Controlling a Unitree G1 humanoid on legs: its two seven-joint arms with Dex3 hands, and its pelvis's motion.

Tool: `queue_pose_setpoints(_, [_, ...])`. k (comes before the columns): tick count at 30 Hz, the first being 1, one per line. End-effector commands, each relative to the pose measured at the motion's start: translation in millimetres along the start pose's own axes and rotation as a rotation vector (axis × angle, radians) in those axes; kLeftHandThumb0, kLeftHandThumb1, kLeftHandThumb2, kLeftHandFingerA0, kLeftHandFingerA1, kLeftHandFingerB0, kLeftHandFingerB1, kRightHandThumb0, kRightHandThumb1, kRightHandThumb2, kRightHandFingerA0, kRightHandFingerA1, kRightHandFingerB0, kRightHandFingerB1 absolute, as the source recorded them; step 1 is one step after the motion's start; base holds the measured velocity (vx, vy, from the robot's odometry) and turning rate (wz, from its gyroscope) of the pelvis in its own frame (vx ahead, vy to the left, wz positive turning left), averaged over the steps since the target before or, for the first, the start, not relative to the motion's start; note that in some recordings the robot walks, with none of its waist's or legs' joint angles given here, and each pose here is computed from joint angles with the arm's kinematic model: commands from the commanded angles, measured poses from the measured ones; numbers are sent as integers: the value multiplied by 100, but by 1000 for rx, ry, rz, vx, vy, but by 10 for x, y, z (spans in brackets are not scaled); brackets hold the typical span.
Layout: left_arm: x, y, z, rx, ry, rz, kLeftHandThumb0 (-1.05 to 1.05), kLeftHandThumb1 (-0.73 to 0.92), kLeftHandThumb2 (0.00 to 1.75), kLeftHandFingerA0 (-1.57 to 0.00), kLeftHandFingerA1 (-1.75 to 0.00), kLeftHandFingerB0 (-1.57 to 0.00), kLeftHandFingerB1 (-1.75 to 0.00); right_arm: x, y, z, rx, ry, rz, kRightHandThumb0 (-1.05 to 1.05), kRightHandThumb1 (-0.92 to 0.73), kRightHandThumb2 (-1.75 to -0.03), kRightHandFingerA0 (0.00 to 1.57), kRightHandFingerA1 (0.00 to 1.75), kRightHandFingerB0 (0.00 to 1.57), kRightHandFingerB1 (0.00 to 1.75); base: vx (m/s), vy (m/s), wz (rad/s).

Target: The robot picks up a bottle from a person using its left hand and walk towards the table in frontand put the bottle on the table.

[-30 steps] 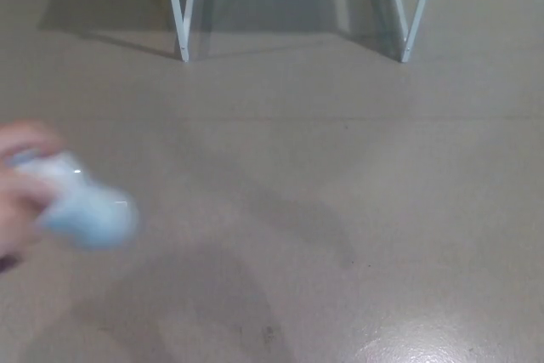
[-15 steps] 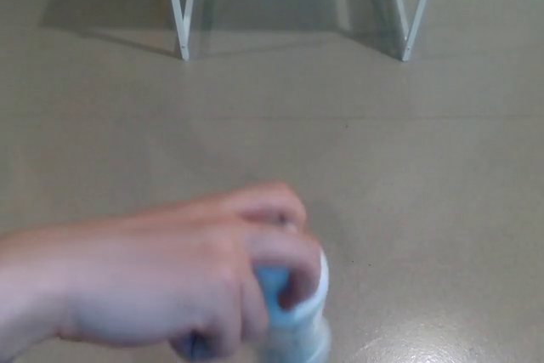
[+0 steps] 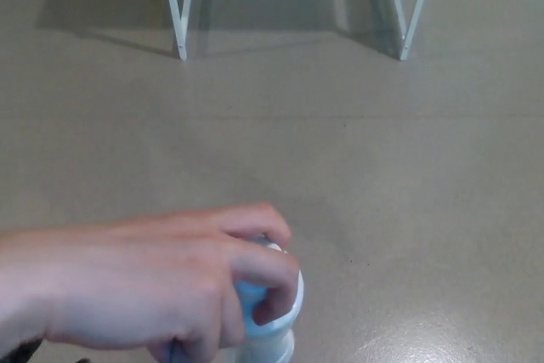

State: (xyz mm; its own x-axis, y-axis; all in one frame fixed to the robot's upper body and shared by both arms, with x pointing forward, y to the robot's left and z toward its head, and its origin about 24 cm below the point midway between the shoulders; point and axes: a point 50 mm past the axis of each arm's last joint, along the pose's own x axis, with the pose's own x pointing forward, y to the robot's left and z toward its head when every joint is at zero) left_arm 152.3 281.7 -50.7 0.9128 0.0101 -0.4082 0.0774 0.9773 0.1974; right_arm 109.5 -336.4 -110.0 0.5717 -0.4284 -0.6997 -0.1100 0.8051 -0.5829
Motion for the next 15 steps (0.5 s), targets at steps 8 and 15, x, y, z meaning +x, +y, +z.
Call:
queue_pose_setpoints(8, [-700,-1103,1718,348,-628,-839,-58,38,73,-1,-31,0,0,33,-35,24,18,32,44,-36,-57,-75,64,54,52,49,0,0,0])
queue_pose_setpoints(15, [-598,-1218,1823,419,-639,-854,-62,40,76,0,-27,0,0,64,-19,109,17,18,44,-35,-57,-74,64,53,51,48,0,0,0])
